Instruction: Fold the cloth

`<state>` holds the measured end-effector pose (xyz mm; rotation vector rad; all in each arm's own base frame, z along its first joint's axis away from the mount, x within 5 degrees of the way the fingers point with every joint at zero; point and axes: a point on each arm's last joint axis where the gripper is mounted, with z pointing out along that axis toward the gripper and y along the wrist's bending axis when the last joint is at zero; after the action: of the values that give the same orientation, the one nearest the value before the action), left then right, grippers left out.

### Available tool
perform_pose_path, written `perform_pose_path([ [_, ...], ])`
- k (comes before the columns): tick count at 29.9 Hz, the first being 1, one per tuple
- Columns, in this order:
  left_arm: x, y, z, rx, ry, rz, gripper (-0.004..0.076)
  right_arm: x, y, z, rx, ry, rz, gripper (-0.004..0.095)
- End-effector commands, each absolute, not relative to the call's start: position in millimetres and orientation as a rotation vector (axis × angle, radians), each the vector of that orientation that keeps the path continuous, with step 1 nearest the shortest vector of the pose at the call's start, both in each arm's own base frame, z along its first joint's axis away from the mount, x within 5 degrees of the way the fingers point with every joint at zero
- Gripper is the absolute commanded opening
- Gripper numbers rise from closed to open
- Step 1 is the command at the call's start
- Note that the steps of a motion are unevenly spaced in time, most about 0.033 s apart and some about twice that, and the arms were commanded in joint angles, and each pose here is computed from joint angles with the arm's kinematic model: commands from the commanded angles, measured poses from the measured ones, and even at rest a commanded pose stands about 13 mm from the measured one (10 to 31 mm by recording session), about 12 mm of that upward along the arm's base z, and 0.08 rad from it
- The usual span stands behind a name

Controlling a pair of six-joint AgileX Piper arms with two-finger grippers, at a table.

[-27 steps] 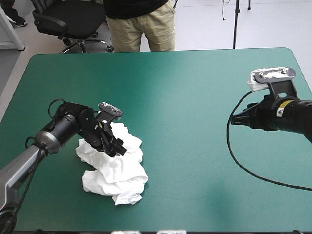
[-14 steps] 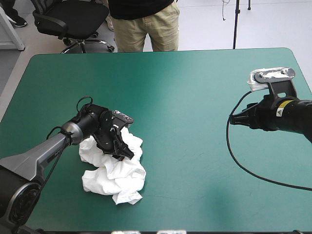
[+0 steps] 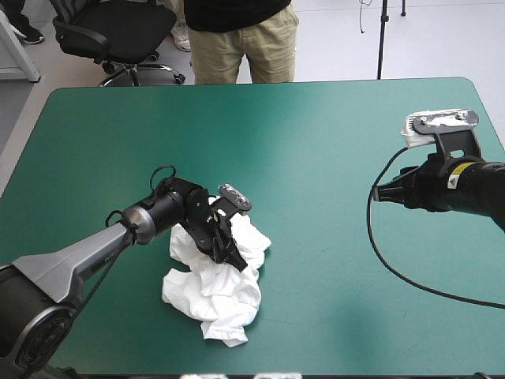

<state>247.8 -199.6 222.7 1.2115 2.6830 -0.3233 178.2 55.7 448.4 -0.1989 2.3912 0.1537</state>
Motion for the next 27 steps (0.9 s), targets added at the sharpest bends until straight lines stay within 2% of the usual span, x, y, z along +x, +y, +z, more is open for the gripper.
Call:
perform_pose_path([
  [1, 235, -221, 242, 1.229, 2.580, -0.412, -0.0017, 173, 51, 458, -0.180, 2.351, 0.145, 0.0324],
  [8, 216, -245, 244, 1.330, 2.488, -0.443, -0.0017, 173, 51, 458, -0.180, 2.351, 0.147, 0.0323],
  [13, 217, -252, 246, 1.297, 2.426, -0.463, -0.0007, 173, 51, 458, -0.177, 2.351, 0.148, 0.0321],
  [16, 218, -253, 247, 1.287, 2.416, -0.466, 0.0082, 173, 52, 458, -0.172, 2.353, 0.157, 0.0321],
  [19, 217, -253, 247, 1.294, 2.424, -0.466, 0.0254, 173, 52, 458, -0.172, 2.353, 0.157, 0.0320],
  [20, 216, -252, 248, 1.307, 2.436, -0.466, 0.0337, 173, 52, 458, -0.170, 2.353, 0.158, 0.0320],
  [22, 217, -253, 253, 1.326, 2.429, -0.461, 0.0435, 173, 52, 458, -0.170, 2.353, 0.158, 0.0320],
  [24, 219, -255, 262, 1.335, 2.412, -0.460, 0.0475, 173, 52, 458, -0.170, 2.353, 0.158, 0.0320],
  [27, 223, -258, 284, 1.380, 2.385, -0.432, 0.0469, 173, 52, 458, -0.170, 2.353, 0.158, 0.0320],
])
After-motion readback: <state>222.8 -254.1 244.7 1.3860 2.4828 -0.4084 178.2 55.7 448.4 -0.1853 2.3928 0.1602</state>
